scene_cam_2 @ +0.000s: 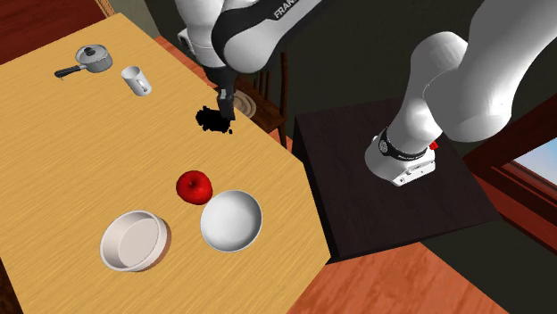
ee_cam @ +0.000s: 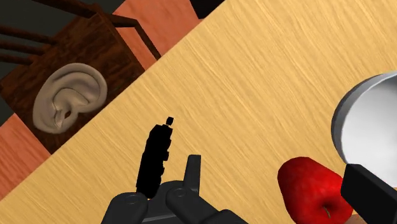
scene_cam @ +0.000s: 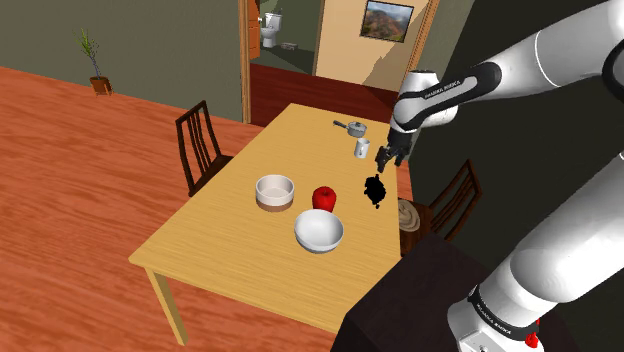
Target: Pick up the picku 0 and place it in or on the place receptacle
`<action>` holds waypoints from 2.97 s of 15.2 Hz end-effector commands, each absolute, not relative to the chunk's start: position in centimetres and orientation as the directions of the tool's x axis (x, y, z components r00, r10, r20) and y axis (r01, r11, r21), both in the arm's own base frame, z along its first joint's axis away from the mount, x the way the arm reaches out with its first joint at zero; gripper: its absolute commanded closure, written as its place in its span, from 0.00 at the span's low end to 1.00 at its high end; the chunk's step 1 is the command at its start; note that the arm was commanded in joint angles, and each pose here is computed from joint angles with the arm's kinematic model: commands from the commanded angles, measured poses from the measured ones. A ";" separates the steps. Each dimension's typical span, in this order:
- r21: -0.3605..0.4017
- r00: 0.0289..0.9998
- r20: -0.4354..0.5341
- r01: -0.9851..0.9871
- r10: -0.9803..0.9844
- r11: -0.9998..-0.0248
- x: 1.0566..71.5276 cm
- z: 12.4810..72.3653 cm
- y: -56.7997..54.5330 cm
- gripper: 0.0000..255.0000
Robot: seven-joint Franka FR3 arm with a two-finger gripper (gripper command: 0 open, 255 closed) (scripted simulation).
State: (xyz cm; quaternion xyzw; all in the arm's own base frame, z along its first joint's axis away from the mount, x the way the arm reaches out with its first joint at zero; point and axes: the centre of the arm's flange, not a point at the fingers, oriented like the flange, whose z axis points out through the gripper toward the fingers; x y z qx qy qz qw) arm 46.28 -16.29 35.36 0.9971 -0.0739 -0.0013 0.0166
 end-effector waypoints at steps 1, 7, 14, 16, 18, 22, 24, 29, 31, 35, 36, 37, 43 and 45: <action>0.031 0.986 -0.002 -0.169 -0.169 -0.985 47.3 33.4 -18.0 0.00; 0.020 0.972 -0.009 -0.233 -0.233 -0.972 50.3 27.6 -22.7 0.00; 0.009 0.952 -0.019 -0.306 -0.306 -0.952 53.3 20.8 -28.4 0.00; 0.006 0.945 -0.022 -0.326 -0.326 -0.945 54.1 18.8 -30.1 0.00; 0.004 0.940 -0.024 -0.340 -0.340 -0.940 54.6 17.5 -31.2 0.00; 0.004 0.940 -0.024 -0.340 -0.340 -0.940 54.6 15.4 -31.2 0.00; 0.004 0.940 -0.024 -0.340 -0.340 -0.940 54.6 14.3 -31.2 0.00; 0.004 0.940 -0.024 -0.340 -0.340 -0.940 54.5 13.5 -31.2 0.00; 0.004 0.940 -0.024 -0.340 -0.340 -0.940 54.5 13.5 -31.2 0.00; 0.004 0.940 -0.024 -0.340 -0.340 -0.940 54.5 13.5 -31.2 1.00; 0.004 0.940 -0.024 -0.340 -0.340 -0.940 54.5 13.5 -31.2 1.00; 0.004 0.940 -0.024 -0.340 -0.340 -0.940 54.5 13.5 -31.2 1.00; 0.004 0.940 -0.024 -0.340 -0.340 -0.940 54.5 13.5 -31.2 1.00; 0.004 0.940 -0.024 -0.340 -0.340 -0.940 54.5 14.5 -31.2 1.00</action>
